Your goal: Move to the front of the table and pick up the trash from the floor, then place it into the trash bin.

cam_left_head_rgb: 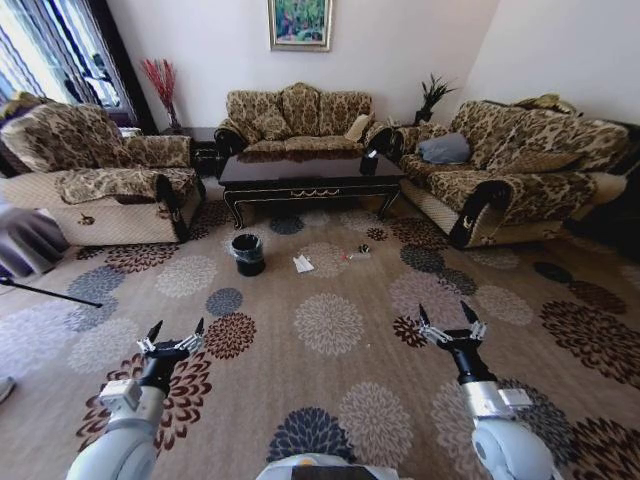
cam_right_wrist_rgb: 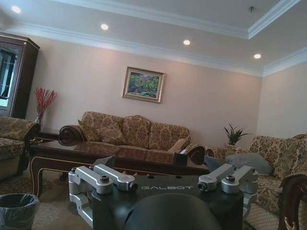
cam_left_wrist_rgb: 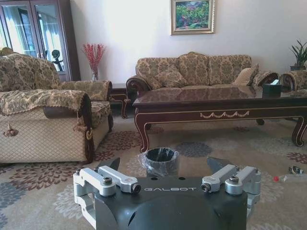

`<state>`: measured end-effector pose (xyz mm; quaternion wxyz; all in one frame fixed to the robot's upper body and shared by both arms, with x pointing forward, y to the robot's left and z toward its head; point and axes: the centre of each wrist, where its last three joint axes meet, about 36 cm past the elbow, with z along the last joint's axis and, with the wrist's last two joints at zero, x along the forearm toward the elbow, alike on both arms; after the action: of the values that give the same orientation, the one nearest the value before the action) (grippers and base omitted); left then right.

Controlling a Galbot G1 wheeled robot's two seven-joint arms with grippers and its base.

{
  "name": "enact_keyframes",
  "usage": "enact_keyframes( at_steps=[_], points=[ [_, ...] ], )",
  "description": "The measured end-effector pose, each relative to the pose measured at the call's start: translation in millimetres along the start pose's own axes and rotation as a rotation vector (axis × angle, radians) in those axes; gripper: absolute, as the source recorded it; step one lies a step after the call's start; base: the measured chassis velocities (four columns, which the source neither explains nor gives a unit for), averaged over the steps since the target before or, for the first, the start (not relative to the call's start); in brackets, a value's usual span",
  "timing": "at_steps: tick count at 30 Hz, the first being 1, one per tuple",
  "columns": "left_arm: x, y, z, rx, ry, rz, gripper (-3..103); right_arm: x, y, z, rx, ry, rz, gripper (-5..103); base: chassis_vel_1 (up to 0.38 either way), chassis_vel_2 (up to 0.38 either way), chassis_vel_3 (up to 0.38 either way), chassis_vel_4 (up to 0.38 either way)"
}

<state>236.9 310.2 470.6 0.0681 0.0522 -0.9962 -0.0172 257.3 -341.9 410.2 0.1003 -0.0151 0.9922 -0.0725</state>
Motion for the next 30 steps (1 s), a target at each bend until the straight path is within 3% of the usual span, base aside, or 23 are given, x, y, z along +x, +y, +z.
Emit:
enact_keyframes(
  at_steps=[23,30],
  points=[
    [-1,0.4,0,-0.006,-0.008,-0.018,100,5,7,3,0.007,0.001,-0.01,100,0.0,0.0,0.0,0.0],
    [-6,-4.0,-16,-0.028,-0.055,-0.036,100,7,9,2,0.006,-0.008,-0.016,100,0.0,0.0,0.0,0.0]
  ],
)
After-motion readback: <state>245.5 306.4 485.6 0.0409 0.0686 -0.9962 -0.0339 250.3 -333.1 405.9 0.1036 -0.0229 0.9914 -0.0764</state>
